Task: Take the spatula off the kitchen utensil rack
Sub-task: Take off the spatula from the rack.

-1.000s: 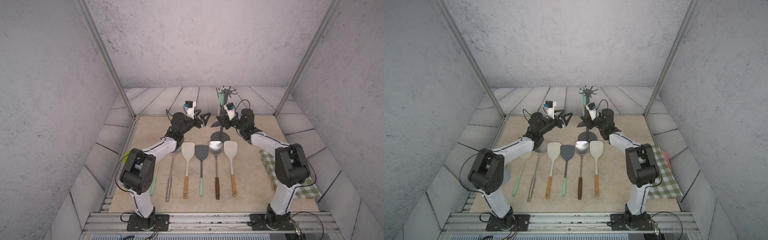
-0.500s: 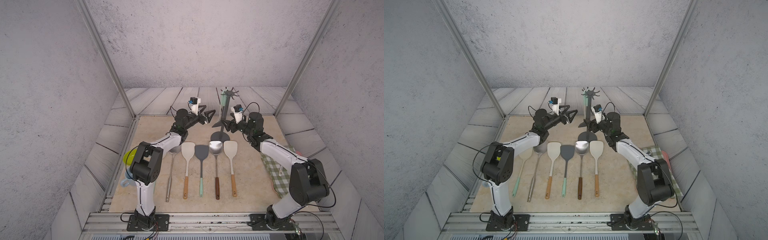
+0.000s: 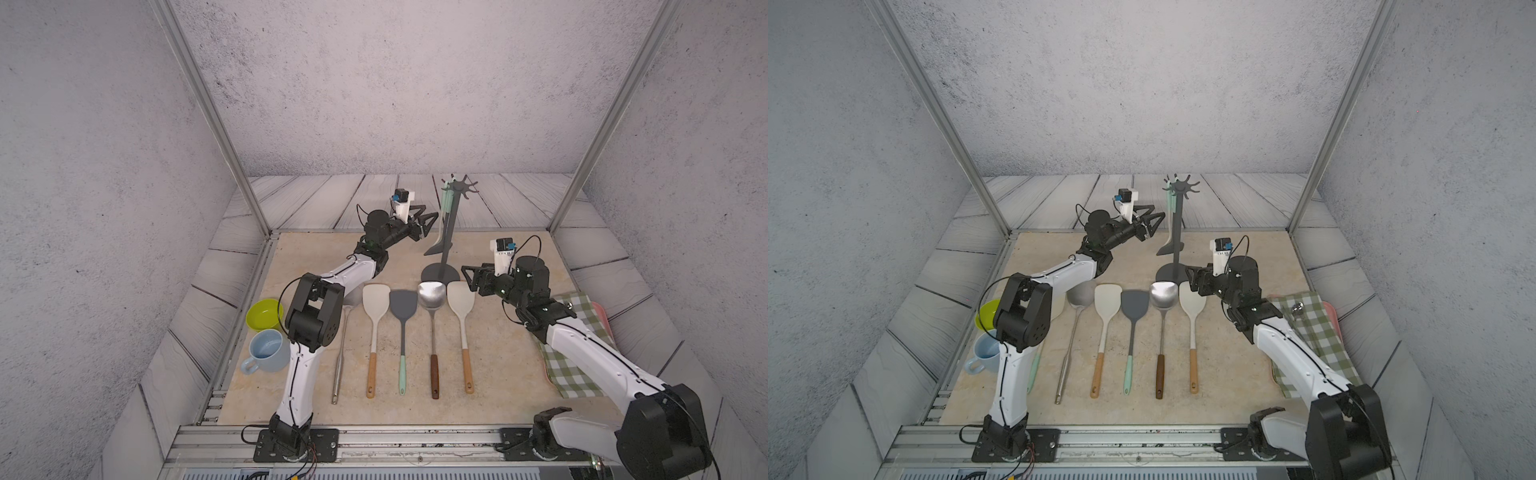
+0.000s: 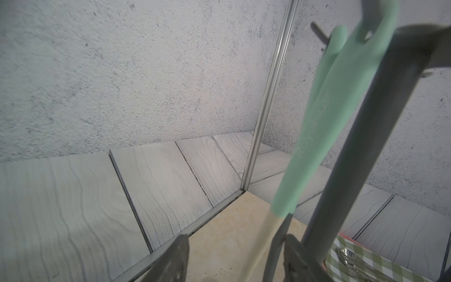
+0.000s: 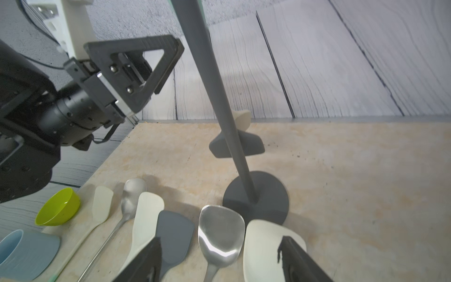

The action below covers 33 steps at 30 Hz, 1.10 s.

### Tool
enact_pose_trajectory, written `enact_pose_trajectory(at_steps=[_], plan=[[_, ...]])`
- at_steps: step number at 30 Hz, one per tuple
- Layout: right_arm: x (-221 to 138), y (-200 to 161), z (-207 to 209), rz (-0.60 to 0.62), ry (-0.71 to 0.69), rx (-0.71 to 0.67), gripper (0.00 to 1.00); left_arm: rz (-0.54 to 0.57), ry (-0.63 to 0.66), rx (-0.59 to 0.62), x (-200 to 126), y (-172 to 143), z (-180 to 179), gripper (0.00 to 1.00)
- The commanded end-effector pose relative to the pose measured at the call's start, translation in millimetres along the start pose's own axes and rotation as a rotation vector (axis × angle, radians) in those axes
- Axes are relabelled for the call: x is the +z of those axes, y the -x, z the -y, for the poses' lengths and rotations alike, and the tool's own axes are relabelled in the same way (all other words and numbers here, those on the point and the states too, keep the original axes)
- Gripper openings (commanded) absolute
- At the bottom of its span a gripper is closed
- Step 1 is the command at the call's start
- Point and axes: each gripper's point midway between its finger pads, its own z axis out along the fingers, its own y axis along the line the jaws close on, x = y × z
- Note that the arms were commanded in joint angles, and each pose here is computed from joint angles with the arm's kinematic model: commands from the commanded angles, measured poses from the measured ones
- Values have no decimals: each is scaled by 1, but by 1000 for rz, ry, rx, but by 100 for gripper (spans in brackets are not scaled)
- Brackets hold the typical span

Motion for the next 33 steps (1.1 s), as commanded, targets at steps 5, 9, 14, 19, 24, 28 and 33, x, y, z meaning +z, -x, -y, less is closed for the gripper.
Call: enact_pose_trajectory(at_steps=[5, 9, 14, 19, 24, 28, 33], plan=[[-17, -29, 3, -38, -4, 102, 77, -32, 5, 41, 18, -20, 2, 60], [-18, -28, 0, -39, 13, 105, 77, -52, 27, 56, 25, -30, -1, 56], [-16, -32, -3, -45, 35, 115, 77, -54, 43, 61, 32, -33, -6, 49], [-15, -35, -3, -48, 41, 120, 77, -51, 65, 88, 33, -32, -7, 48], [-14, -37, -3, -51, 47, 129, 77, -39, 93, 121, 35, -27, -9, 48], [-13, -39, -4, -53, 57, 135, 77, -34, 103, 149, 41, -24, -5, 46], [-12, -40, -5, -54, 66, 139, 77, -25, 134, 184, 44, -22, -5, 38]])
